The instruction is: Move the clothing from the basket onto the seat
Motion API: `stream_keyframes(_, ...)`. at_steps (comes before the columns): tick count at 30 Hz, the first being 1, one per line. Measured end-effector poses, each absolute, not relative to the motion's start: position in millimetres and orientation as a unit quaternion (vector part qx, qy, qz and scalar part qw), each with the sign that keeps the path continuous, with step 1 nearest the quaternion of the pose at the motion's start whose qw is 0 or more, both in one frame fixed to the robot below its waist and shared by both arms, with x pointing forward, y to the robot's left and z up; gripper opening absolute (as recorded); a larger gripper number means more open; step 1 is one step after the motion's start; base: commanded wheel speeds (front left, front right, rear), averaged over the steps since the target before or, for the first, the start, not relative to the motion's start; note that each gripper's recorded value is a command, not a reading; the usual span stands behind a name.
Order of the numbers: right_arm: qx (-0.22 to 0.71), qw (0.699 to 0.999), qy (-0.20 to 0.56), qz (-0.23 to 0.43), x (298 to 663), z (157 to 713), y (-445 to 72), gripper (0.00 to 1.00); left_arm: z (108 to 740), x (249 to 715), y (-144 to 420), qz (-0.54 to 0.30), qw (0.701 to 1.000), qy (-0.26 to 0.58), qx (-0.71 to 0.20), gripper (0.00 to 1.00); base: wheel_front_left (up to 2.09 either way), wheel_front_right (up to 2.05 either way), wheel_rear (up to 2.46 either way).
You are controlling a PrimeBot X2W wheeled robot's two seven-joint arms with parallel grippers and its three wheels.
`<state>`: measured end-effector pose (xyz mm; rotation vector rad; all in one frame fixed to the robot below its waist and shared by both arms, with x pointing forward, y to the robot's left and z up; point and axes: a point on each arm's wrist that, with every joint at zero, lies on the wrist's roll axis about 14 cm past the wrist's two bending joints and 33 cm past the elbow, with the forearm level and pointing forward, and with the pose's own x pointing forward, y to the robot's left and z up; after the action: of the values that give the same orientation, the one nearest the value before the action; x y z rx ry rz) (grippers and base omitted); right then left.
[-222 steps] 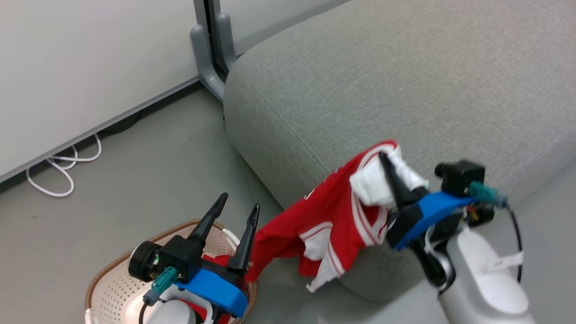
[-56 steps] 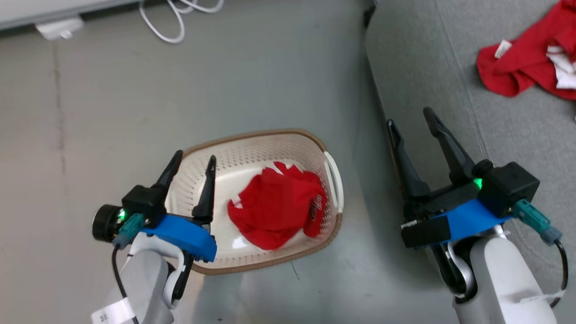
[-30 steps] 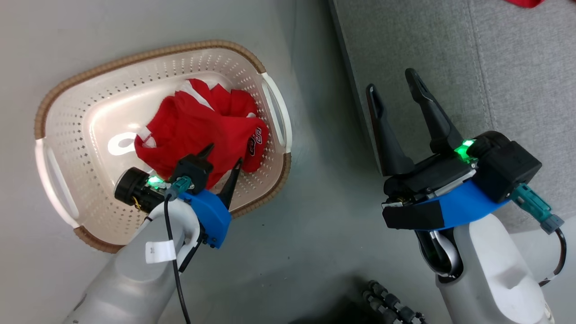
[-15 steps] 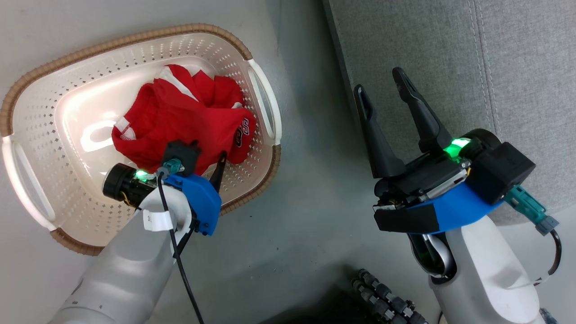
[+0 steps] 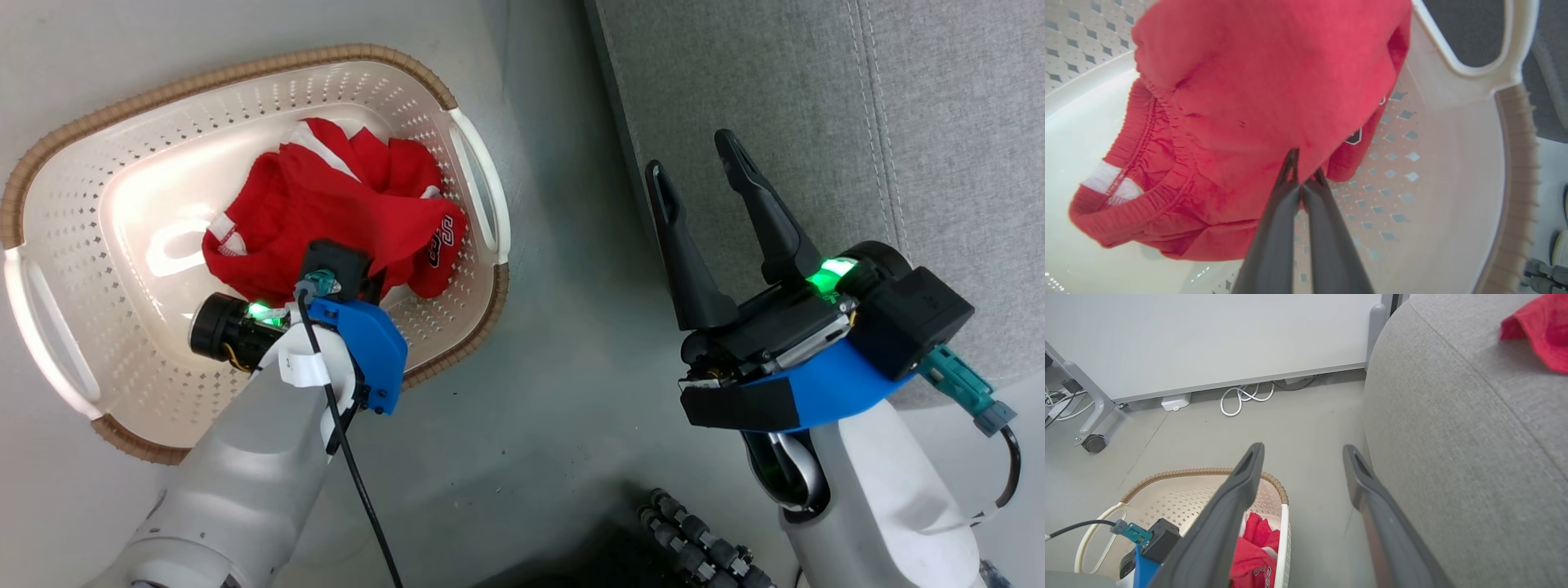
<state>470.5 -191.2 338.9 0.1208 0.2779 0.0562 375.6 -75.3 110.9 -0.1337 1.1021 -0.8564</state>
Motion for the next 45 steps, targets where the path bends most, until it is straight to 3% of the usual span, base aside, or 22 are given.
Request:
stream_keyframes(25,0.063,0.988,0.134,0.036,473,345,-187,1.0,119,384,-72,-0.391,0.774,0.495,-0.056,0.0,0.0,0.0,0.0)
stream_keyframes(34,0.058,0.991,0.104,0.054,475,376,-175,1.0,166,388,-59,-0.378,0.801,0.46,-0.058,0.0,0.0,0.0,0.0)
stream_keyframes(45,0.072,0.989,0.093,0.086,448,423,-147,1.0,259,387,-44,-0.373,0.845,0.38,-0.043,0.0,0.0,0.0,0.0)
